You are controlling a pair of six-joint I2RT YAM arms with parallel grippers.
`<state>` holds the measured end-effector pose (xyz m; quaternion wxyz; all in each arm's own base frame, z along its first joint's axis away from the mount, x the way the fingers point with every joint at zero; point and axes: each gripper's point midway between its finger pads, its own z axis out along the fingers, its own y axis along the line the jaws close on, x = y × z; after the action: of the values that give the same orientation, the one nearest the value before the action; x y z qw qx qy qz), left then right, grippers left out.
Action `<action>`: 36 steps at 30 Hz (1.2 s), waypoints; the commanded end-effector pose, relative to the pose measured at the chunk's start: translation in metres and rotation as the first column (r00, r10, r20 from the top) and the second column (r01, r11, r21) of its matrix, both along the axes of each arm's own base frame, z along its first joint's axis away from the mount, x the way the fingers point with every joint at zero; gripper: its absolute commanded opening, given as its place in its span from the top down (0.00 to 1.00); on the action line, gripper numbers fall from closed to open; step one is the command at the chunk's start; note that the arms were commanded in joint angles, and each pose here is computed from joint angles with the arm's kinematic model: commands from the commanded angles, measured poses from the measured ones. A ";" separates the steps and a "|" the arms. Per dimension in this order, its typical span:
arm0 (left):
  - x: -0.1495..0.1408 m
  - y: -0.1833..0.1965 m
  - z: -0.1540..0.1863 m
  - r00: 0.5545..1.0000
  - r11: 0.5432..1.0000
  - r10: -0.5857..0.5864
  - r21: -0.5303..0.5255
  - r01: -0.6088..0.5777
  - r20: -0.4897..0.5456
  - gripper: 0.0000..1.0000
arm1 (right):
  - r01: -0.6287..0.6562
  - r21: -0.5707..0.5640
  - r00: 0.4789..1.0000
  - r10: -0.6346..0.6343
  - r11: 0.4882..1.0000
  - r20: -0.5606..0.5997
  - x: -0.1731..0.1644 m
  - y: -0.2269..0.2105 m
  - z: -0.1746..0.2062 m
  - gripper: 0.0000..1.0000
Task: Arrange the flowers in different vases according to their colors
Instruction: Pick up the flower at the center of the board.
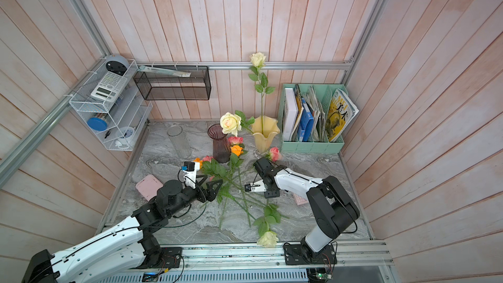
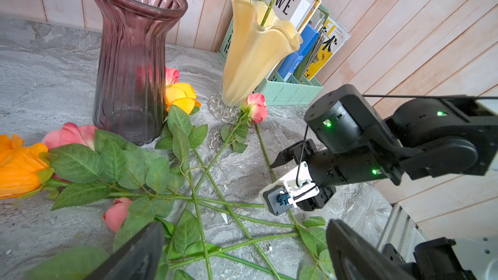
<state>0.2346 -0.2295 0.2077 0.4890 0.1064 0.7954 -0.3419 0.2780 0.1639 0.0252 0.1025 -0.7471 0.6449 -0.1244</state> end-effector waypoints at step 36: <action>-0.011 0.030 -0.004 0.997 0.997 0.072 0.000 -0.072 0.012 0.00 | -0.101 0.021 0.926 0.102 0.995 -0.365 -0.041 0.029 -0.036 0.83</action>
<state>0.2223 -0.2036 0.2103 0.5065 0.0866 0.7912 -0.3314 0.2723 0.2009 0.0156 0.0641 -0.7584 0.6477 -0.0345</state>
